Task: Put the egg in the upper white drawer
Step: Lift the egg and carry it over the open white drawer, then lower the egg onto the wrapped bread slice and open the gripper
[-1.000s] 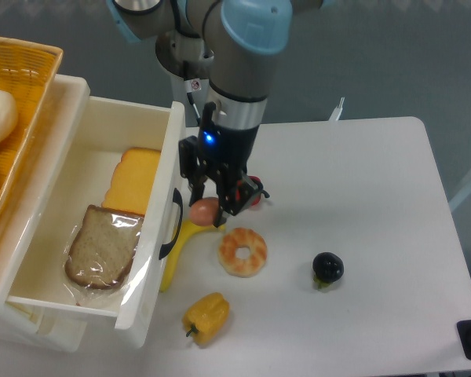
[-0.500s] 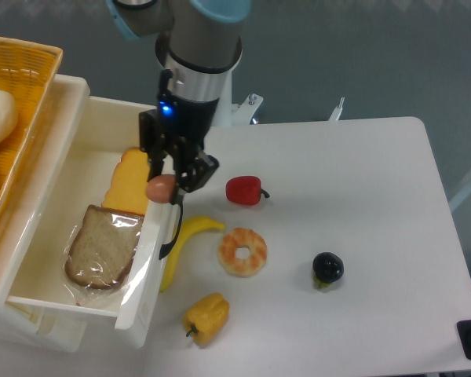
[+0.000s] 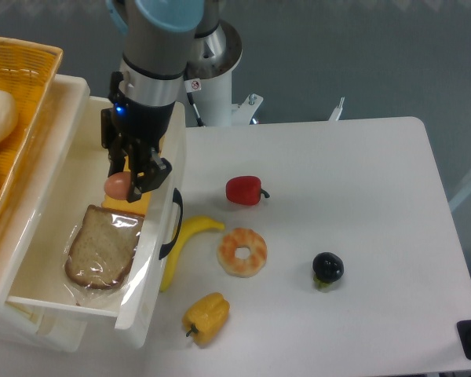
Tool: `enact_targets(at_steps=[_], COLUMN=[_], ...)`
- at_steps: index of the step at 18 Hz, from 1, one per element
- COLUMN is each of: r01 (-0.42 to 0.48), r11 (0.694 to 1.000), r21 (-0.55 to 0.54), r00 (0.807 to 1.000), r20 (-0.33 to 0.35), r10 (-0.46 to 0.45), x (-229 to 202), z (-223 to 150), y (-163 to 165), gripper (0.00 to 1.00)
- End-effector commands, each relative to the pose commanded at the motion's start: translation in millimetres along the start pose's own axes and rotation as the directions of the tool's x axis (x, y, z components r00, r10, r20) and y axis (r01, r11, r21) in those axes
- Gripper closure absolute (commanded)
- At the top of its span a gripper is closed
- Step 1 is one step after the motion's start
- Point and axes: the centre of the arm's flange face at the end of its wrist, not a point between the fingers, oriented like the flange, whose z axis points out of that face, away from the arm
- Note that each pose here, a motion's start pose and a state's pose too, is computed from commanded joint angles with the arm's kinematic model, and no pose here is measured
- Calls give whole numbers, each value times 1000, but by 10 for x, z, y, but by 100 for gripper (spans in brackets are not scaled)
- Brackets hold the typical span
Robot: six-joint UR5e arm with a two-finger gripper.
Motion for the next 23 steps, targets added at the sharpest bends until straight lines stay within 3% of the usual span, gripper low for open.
enact_targets(at_steps=[10,23], r01=[-80,-115], r11=[995,990], r21=[-57,-87], r00=[995,988], r20=[-61,-117], r10=[76,104], x=[204,303], z=[342,656], y=[-58,-87], gripper=[57,57])
